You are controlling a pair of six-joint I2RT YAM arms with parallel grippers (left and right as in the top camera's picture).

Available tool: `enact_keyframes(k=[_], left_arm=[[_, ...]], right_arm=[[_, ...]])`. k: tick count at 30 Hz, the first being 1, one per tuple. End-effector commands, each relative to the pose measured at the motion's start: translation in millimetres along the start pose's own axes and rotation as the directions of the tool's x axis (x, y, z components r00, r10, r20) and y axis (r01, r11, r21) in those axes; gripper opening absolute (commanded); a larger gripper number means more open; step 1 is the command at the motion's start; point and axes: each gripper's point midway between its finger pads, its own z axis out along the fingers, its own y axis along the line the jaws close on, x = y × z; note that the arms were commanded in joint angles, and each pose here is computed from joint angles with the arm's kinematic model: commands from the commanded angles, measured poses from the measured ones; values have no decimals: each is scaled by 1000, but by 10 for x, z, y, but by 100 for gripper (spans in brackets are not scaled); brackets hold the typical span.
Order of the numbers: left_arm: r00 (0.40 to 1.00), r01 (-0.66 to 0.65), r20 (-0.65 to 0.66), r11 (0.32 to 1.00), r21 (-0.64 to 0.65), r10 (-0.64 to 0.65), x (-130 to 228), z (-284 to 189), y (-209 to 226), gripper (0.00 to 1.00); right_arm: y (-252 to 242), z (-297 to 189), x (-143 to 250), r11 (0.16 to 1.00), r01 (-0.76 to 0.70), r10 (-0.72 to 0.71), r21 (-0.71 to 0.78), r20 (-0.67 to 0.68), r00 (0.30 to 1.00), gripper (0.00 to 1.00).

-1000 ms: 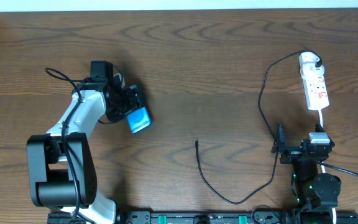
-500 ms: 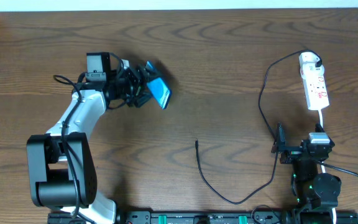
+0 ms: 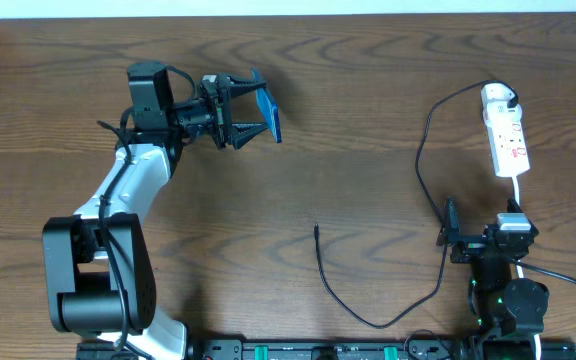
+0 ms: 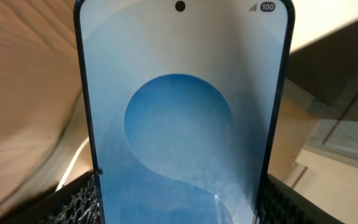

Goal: Plug charger to phone and switch on socket

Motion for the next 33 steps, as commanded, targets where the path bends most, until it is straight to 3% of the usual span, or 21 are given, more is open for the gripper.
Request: enact_keyframes(k=[1, 14, 33], left_arm=[[996, 42, -77, 999, 15, -40, 211, -46, -198, 13], [961, 262, -87, 965, -6, -261, 226, -47, -195, 8], [959, 270, -87, 963, -6, -270, 226, -47, -195, 7]], right_arm=[[3, -3, 2, 1000, 15, -15, 1, 1, 1000, 99], [3, -3, 2, 1000, 15, -15, 1, 1, 1000, 99], [3, -3, 2, 1000, 15, -15, 1, 1, 1000, 99]])
